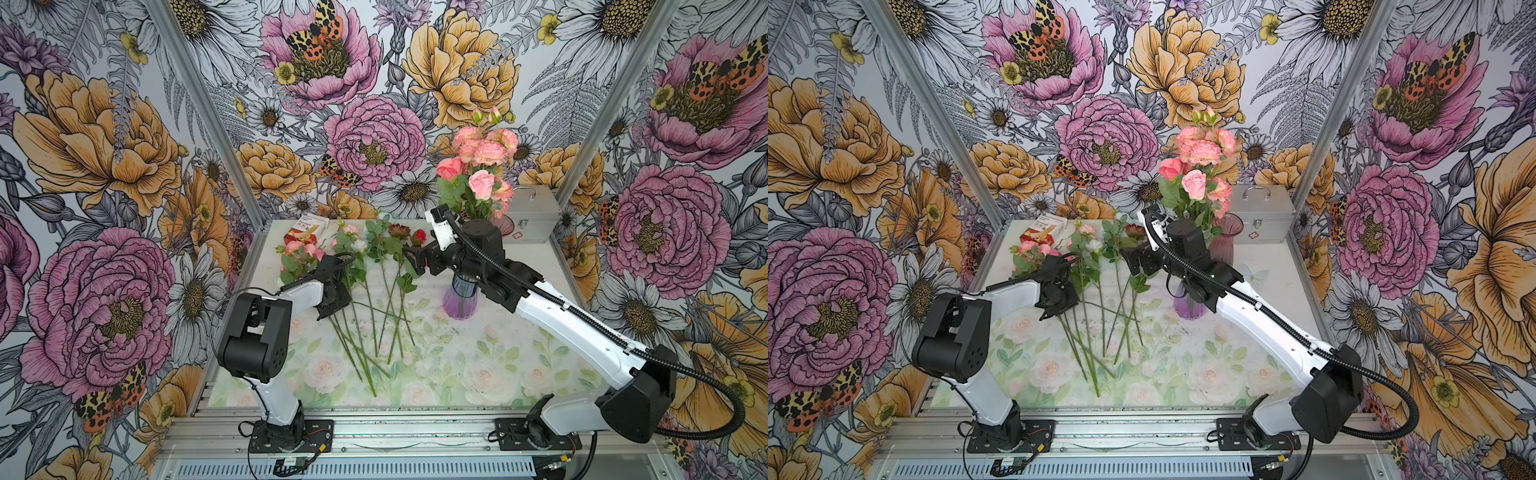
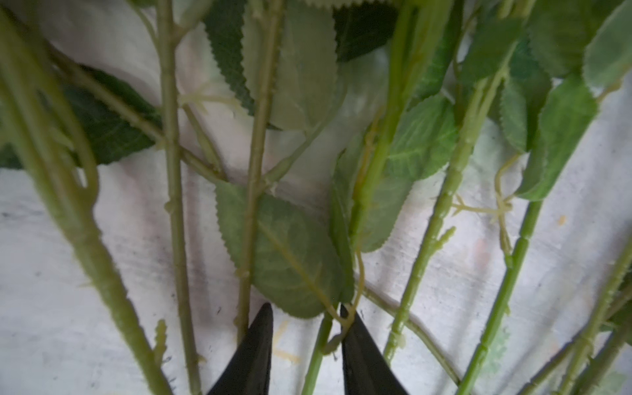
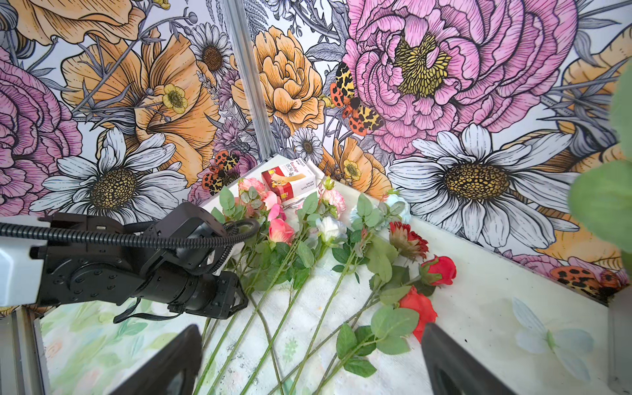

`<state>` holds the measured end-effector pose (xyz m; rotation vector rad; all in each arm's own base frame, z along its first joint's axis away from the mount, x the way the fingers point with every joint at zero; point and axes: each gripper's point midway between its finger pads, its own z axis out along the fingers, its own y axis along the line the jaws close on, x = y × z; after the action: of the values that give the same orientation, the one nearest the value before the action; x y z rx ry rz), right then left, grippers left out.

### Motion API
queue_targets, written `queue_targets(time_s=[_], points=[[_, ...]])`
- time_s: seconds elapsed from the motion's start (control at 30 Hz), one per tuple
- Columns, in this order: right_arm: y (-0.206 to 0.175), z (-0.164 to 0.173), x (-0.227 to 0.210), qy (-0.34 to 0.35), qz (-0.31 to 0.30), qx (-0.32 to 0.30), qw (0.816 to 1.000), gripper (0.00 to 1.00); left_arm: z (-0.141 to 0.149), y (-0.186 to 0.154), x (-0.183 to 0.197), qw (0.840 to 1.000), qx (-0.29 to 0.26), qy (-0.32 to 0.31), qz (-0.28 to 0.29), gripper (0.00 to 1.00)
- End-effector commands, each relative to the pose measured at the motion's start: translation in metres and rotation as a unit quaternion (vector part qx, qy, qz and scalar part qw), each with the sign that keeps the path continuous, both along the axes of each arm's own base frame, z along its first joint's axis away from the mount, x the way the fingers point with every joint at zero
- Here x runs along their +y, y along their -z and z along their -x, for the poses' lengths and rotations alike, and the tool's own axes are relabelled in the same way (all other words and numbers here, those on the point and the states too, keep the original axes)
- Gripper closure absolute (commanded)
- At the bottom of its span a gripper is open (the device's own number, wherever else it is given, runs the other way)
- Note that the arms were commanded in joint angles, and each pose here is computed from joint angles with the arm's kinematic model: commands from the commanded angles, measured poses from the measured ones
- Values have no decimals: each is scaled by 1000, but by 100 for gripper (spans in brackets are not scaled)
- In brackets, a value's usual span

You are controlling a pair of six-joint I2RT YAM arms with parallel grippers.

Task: Place the pink flowers into the vase
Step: Pick up the flower at the center of the board.

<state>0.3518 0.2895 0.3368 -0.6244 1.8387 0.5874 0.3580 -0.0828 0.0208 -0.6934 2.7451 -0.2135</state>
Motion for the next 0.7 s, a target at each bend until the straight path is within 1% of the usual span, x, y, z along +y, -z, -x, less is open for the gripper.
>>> queue_targets(time_s=[0.0, 0.03, 0.07, 0.1, 0.13, 0.17, 0.2, 0.23, 0.3, 0.37, 0.4, 0.47, 0.5, 0.57, 0.6, 0.67], points=[[-13, 6, -3, -3, -17, -7, 1000, 1, 2, 6, -2, 1000, 3, 0, -2, 67], [-12, 6, -3, -3, -18, -5, 1000, 1, 2, 6, -1, 1000, 3, 1, -7, 72], [-11, 6, -2, -3, -18, -4, 1000, 1, 2, 7, -1, 1000, 3, 3, -8, 74], [-11, 6, -2, -3, -19, -3, 1000, 1, 2, 8, 0, 1000, 5, 3, -14, 78], [-10, 6, -2, -3, -20, -1, 1000, 1, 3, 11, 2, 1000, 7, 2, -18, 78], [-9, 6, -2, -4, -21, -1, 1000, 1, 2, 12, 3, 1000, 8, 2, -22, 84], [-9, 6, -1, -4, -22, -1, 1000, 1, 2, 13, 3, 1000, 9, 4, -24, 94], [-9, 6, -1, -5, -24, 0, 1000, 1, 1, 13, 3, 1000, 8, 5, -27, 100], [-8, 7, -1, -6, -24, 1, 1000, 1, -1, 7, 1, 999, -8, 9, -32, 100], [-6, 9, -1, -8, -22, 3, 1000, 1, -5, -11, -2, 998, -46, 16, -37, 100], [-4, 10, 0, -11, -21, 5, 1000, 1, -8, -27, -4, 996, -74, 21, -41, 100], [-4, 12, 1, -17, -22, 7, 1000, 1, -11, -59, -7, 989, -126, 36, -69, 100], [-5, 14, 2, -22, -25, 7, 999, 1, -11, -81, -6, 981, -160, 39, -100, 100], [-7, 16, 5, -30, -28, 8, 999, 1, -8, -120, -10, 965, -226, 48, -127, 100], [-7, 17, 6, -32, -30, 10, 999, 0, -5, -139, -11, 955, -263, 47, -131, 100], [-8, 17, 7, -33, -34, 13, 999, 0, 5, -166, -8, 938, -324, 41, -118, 100]])
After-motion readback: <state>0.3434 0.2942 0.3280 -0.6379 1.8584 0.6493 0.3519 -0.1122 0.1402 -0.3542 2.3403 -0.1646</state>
